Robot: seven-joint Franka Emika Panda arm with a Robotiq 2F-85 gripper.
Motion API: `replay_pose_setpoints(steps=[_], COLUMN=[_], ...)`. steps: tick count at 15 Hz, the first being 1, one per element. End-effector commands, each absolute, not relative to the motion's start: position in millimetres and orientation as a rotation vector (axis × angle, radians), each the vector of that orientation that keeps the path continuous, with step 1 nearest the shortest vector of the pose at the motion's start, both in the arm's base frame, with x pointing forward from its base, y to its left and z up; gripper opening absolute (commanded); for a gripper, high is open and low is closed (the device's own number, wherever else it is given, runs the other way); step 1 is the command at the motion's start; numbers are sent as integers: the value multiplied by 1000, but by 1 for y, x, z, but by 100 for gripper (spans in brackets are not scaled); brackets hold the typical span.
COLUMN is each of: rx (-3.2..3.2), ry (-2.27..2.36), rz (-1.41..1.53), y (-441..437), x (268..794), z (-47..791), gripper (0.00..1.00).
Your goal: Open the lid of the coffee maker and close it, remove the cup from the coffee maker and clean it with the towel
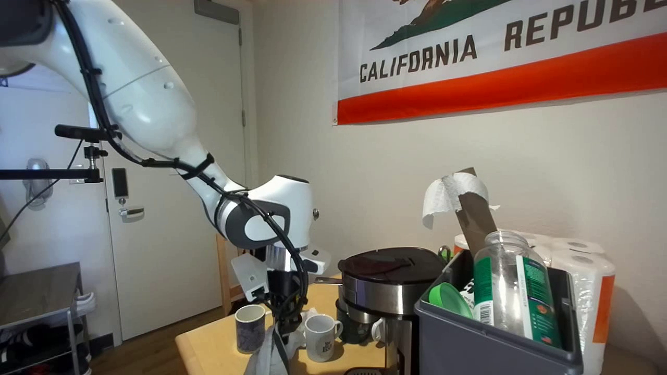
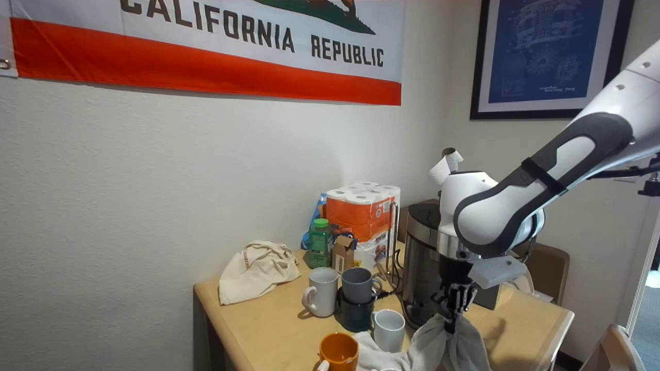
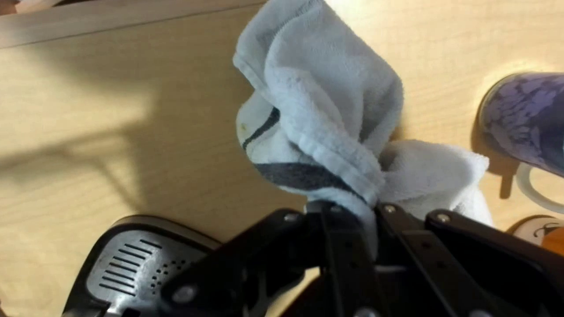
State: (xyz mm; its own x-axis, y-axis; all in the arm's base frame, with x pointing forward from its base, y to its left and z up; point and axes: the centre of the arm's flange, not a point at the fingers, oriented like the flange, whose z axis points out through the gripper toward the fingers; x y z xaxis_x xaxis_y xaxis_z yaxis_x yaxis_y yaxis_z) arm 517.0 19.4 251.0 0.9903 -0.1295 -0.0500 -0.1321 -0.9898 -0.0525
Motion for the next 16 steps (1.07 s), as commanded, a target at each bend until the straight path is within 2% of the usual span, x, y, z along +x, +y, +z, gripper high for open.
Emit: replay_pose_setpoints(steps=[1,3,10,12,16], rx=[-3132,-3159,-3173,-3166,-3168], ry=[240,248,285,279,261], rz=[11,-18,-30,-23,29], y=[21,20,20,22,24], x=[518,520,526,525,521], z=[209,194,225,240,277], gripper=[3,36,88,100,100])
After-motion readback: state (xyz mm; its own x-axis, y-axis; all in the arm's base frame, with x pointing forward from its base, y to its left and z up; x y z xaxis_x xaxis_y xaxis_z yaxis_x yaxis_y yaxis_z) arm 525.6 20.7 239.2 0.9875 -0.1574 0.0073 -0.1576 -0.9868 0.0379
